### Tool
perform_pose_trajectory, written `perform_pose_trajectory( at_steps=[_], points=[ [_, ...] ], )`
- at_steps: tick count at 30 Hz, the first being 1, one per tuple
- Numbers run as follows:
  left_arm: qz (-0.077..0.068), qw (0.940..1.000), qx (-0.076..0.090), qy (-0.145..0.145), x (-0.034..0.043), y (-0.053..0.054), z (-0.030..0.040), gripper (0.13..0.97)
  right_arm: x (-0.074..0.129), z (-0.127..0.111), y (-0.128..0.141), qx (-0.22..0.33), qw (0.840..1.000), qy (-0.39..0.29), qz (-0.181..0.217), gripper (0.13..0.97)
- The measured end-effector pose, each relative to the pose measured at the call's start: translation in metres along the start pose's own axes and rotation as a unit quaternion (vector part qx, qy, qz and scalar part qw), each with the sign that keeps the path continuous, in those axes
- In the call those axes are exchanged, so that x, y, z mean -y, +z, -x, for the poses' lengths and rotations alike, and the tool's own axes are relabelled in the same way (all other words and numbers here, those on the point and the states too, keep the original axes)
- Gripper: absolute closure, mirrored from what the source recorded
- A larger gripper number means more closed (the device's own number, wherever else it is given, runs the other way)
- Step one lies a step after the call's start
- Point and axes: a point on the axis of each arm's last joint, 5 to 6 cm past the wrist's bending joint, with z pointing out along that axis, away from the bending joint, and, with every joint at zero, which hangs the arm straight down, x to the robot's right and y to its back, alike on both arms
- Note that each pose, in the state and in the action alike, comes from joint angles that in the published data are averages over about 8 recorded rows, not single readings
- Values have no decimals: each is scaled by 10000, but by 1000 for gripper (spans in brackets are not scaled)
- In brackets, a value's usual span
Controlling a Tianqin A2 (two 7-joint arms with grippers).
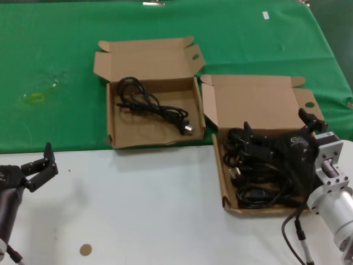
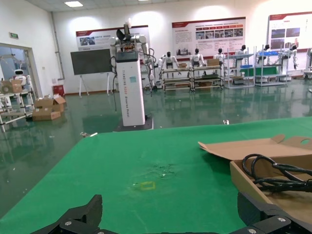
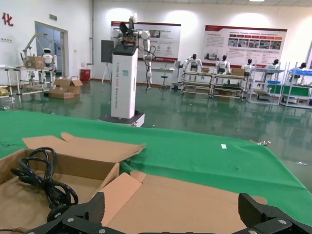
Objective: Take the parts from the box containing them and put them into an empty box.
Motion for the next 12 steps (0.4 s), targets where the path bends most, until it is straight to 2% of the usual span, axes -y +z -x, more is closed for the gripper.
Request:
perform_pose_trajectory(
  at_steps=[12],
  points=[
    [0, 10000, 0, 0, 0, 0, 0, 132, 0, 0, 0, 0, 10000, 0, 0, 130]
  ],
)
